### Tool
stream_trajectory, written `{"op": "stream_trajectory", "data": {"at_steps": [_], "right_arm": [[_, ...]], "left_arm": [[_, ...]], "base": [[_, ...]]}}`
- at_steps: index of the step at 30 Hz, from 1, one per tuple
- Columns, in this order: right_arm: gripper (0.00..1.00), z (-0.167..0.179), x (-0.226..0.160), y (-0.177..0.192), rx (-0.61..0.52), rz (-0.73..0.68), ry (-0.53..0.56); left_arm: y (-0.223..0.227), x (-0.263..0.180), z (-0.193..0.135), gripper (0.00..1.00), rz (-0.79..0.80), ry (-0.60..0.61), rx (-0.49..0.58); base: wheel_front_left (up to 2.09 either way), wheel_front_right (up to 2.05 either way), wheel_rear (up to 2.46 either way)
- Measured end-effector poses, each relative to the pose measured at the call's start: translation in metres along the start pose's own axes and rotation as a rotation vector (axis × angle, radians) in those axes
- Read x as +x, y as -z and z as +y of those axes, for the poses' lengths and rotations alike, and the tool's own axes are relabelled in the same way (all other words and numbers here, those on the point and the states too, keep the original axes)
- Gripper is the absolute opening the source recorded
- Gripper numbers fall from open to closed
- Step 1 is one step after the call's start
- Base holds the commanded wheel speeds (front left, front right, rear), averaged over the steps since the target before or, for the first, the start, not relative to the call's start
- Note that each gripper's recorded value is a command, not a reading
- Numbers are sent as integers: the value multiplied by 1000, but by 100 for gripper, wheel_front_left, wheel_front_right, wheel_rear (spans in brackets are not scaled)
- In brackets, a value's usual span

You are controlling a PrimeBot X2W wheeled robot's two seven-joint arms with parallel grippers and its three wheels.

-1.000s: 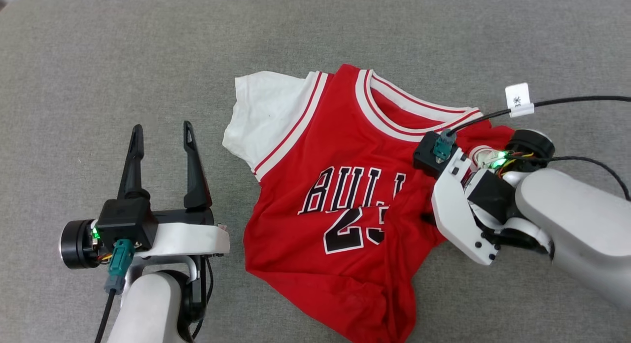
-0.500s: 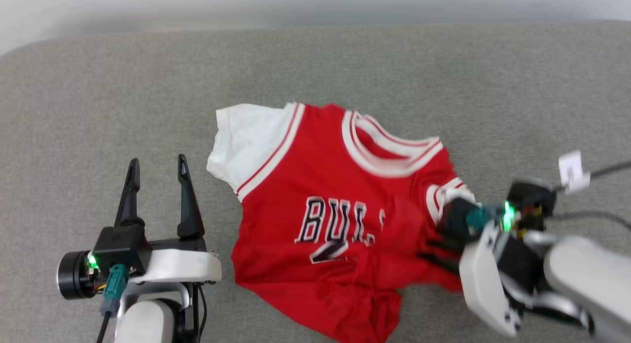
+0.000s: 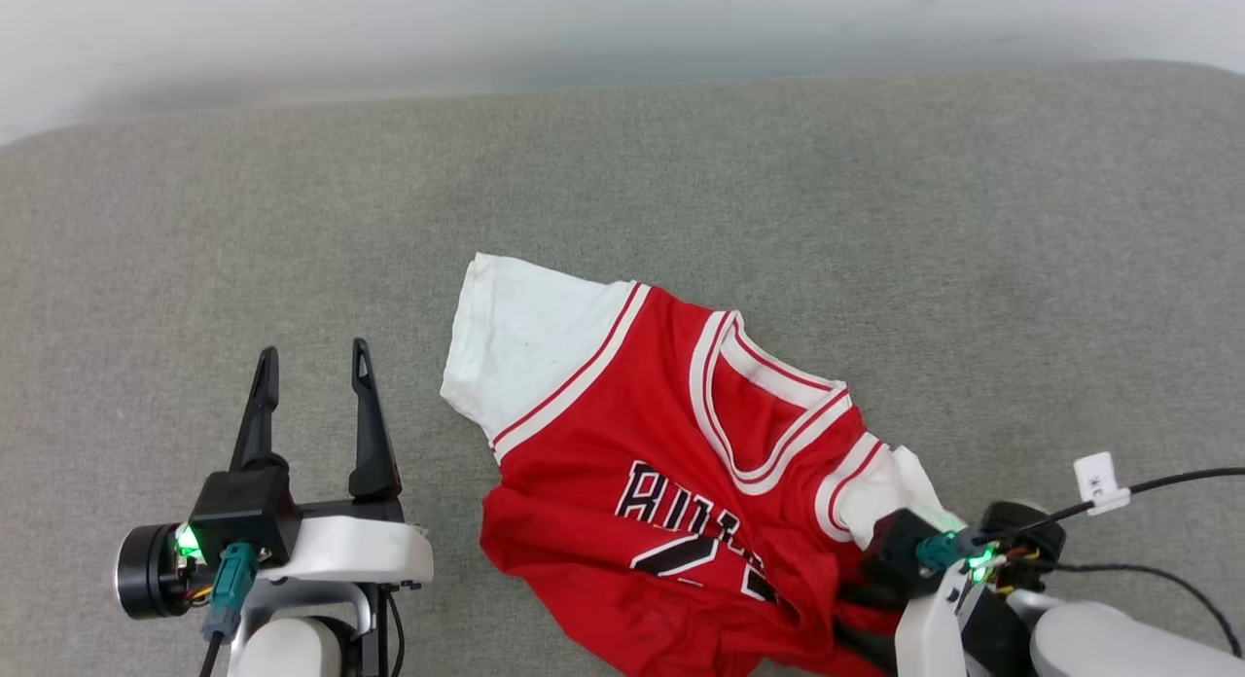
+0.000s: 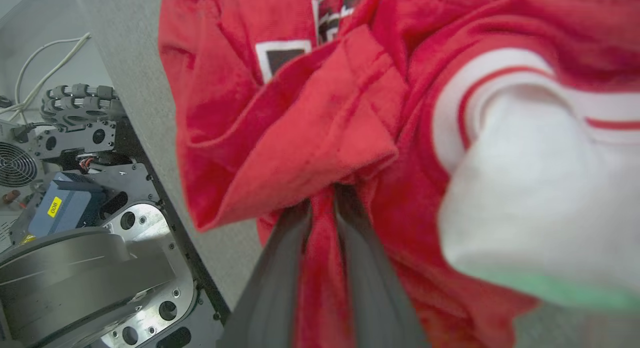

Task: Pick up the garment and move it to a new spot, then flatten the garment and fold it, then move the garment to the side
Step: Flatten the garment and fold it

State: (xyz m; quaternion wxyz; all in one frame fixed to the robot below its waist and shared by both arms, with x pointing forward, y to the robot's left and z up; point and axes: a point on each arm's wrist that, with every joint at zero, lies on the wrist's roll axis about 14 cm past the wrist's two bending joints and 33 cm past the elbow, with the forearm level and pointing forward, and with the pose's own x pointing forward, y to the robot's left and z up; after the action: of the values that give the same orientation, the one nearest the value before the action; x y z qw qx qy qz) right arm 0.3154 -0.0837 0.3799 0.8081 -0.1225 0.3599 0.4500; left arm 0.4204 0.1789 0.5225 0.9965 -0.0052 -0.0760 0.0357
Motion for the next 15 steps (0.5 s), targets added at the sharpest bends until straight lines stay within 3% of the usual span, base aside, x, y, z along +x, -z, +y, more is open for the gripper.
{"op": "stream_trajectory", "data": {"at_steps": [4, 10, 15], "right_arm": [[100, -9, -16, -31, -54, -109, 48], [100, -33, -72, -97, -149, -299, 165], [100, -76, -115, -130, -203, -326, 328]], "left_arm": [[-2, -7, 0, 100, 2, 4, -1], [-11, -12, -3, 100, -20, 15, -1], [-16, -11, -3, 100, -35, 16, 3]], "base": [[0, 0, 0], [0, 0, 0], [0, 0, 0]]}}
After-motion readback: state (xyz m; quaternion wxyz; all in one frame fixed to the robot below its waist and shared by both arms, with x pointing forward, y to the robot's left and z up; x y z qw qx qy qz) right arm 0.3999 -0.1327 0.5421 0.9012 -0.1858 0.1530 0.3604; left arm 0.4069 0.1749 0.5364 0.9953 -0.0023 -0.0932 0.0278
